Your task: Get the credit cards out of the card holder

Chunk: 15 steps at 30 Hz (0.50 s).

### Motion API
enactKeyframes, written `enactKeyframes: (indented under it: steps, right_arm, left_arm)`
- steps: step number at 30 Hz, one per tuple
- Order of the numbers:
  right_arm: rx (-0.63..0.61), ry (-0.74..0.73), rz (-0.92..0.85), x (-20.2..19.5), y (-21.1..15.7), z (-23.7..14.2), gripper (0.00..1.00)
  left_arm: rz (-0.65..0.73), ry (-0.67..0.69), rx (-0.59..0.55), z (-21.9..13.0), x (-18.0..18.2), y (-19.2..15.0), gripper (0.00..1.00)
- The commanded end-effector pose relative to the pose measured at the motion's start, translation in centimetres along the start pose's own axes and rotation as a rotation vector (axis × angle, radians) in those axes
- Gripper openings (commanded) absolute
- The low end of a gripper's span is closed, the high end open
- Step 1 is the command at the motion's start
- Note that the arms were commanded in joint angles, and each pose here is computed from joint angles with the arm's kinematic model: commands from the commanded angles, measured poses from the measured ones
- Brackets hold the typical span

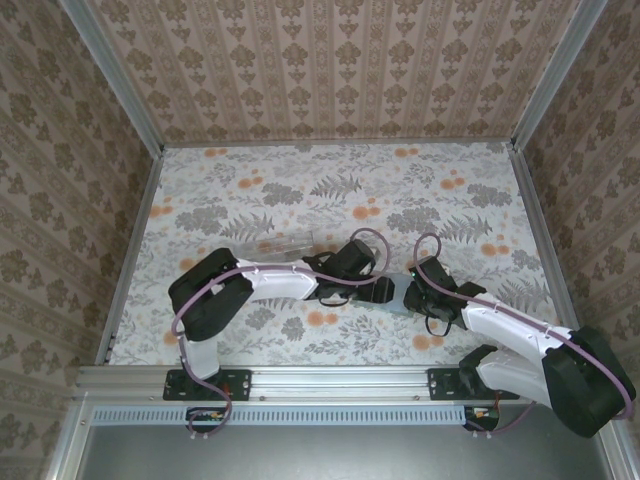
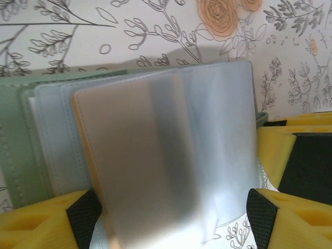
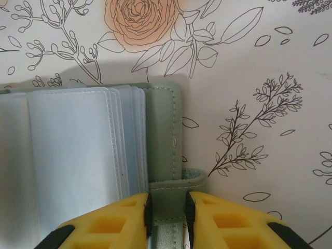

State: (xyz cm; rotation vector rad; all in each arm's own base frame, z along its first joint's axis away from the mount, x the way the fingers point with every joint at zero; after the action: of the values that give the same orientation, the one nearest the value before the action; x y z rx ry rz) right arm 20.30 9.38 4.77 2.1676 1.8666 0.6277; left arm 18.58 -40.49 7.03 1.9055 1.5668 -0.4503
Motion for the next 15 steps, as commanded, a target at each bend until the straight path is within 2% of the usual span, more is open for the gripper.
enactKeyframes:
  steps: [1, 8, 12, 15]
  right_arm:
    - [0.049, -0.013, 0.005, -0.6, -1.3, 0.5, 0.29]
    - [0.047, -0.011, 0.008, -0.6, -1.4, 0.5, 0.28]
    - [0.043, -0.012, 0.014, -0.7, -1.4, 0.4, 0.29]
    - [0.044, -0.012, 0.013, -0.6, -1.4, 0.4, 0.29]
  left_arm:
    - [0.025, -0.029, 0.020, 0.2, -1.2, -0.3, 0.79]
    - [0.064, -0.076, -0.003, -0.8, -2.7, 0.0, 0.80]
    - [0.075, -0.102, 0.006, -0.7, -3.2, -0.1, 0.86]
    - [0.072, -0.137, 0.021, -0.3, -3.4, -0.4, 0.96]
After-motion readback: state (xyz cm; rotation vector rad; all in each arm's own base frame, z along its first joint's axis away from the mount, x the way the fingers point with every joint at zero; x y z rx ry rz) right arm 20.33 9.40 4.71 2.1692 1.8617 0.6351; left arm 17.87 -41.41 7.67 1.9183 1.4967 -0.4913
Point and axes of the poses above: each hand's point on the last joint's axis, 136 mm out from that joint toward the fingers, its own z axis out along the fingers, its own x axis along the line the jaws close on, y = z × x, the point moved 3 cm from there along -z, back along the fingers, and after that the axes turned 12 degrees about -z, right-handed, at the moved point
